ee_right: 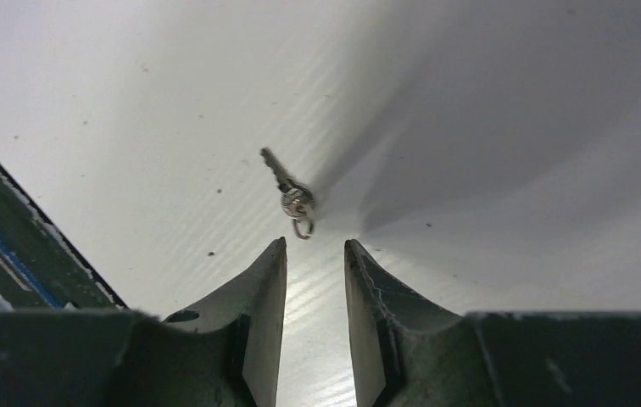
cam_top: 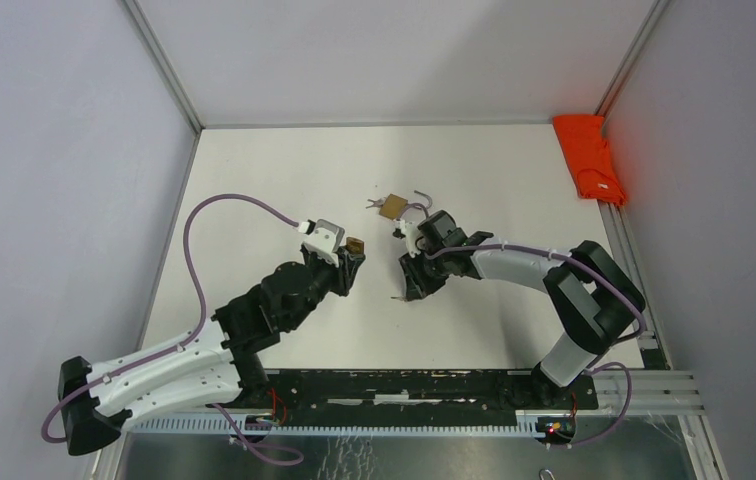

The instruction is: Unlock with the key

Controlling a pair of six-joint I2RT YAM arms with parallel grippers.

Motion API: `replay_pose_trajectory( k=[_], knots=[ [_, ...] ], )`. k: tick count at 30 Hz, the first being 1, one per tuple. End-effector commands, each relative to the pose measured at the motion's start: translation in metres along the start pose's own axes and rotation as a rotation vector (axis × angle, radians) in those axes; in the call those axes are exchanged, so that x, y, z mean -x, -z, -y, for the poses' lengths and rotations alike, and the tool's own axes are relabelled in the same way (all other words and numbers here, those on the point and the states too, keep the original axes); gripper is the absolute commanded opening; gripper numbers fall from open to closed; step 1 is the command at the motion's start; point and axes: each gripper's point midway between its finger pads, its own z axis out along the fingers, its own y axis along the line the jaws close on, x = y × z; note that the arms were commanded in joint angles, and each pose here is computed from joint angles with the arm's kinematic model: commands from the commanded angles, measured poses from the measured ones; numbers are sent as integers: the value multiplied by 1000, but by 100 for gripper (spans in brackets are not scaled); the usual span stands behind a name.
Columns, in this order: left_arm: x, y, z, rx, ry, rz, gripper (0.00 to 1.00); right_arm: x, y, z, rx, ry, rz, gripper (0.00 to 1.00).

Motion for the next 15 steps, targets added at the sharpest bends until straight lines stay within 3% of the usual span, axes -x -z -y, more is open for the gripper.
replay_pose_trajectory(
  k=[1,15],
  knots=[
    [33,4,-1,3,16,98,2,13,-6,-19,88,3,28,37],
    [32,6,-2,1,17,99,2,9,-24,-5,-15,-26,-16,32]
  ],
)
